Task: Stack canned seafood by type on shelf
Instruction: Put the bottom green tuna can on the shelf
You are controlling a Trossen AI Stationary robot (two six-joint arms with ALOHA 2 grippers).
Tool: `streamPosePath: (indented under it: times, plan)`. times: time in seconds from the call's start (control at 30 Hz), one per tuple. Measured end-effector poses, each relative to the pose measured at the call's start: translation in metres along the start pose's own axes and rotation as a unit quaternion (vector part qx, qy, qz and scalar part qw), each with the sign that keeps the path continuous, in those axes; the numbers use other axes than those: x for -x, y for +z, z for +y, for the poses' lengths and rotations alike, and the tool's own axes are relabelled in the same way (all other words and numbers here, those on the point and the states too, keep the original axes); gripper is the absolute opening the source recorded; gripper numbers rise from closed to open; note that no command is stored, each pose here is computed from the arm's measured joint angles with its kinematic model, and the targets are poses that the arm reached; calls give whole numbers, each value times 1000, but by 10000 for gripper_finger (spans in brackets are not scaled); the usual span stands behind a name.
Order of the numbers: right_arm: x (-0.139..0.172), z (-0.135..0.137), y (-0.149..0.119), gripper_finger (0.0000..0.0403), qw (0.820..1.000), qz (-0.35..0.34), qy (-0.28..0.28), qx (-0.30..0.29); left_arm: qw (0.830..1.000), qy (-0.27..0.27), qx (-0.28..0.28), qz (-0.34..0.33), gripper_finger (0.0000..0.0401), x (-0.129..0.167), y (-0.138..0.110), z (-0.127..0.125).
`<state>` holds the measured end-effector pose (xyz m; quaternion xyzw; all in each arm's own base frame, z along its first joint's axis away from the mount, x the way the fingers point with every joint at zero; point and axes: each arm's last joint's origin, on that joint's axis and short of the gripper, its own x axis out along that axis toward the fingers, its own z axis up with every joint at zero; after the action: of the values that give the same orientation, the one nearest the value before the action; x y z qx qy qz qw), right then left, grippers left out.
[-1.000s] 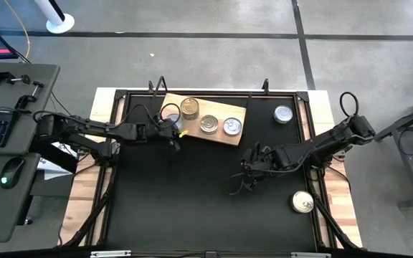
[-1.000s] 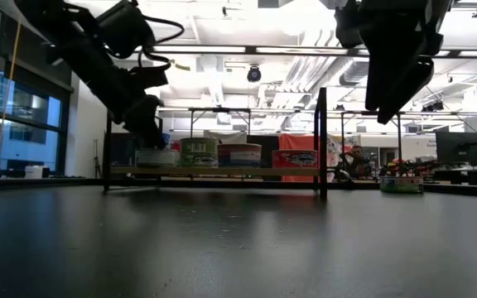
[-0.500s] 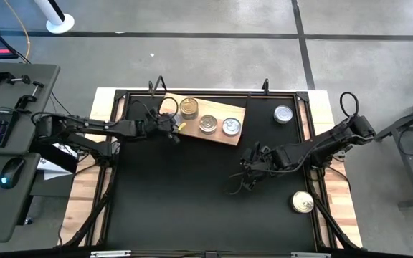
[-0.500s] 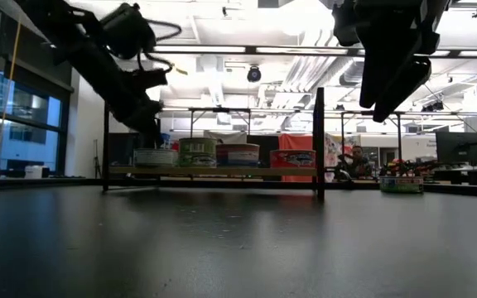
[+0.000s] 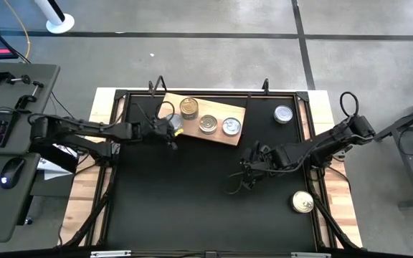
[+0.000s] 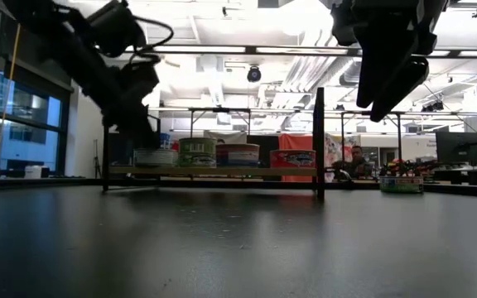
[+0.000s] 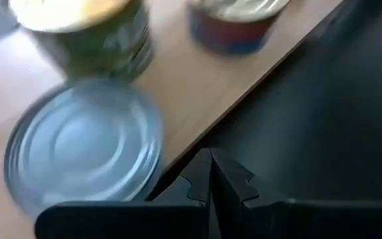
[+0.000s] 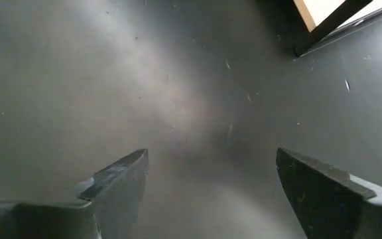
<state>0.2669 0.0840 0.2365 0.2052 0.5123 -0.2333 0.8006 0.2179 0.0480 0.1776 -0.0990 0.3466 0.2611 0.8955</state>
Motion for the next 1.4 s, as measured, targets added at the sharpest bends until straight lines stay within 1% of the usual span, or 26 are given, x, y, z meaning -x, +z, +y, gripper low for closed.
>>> streamPosePath:
  times: [0.1,0.2,0.47,0.73,1.0,1.13,1.27,1.33,1.4]
  plan:
    - [0,-1,2,320,1000,-1,0,-3,999,37,5,5,0,-3,-12,-1]
    - [-1,-1,3,320,1000,-5,0,-6,997,72,1,-14,0,-4,-18,-1]
    - [-1,0,4,320,1000,-11,4,-9,992,125,-21,-26,0,-6,-18,5]
    - [-1,2,6,320,1000,-19,14,-13,987,154,-28,-44,0,-8,-11,15]
    - [-1,3,7,320,999,-23,21,-15,983,175,-24,-38,0,-12,-11,23]
    - [-1,3,7,320,999,-24,21,-15,984,171,-10,-48,0,-8,-6,22]
    - [-1,3,7,320,999,-24,22,-15,984,155,19,-83,0,9,12,14]
    - [-1,3,7,320,999,-24,22,-15,980,170,62,-87,0,17,14,11]
    - [-1,3,7,320,999,-26,20,-15,969,187,130,-94,0,24,11,9]
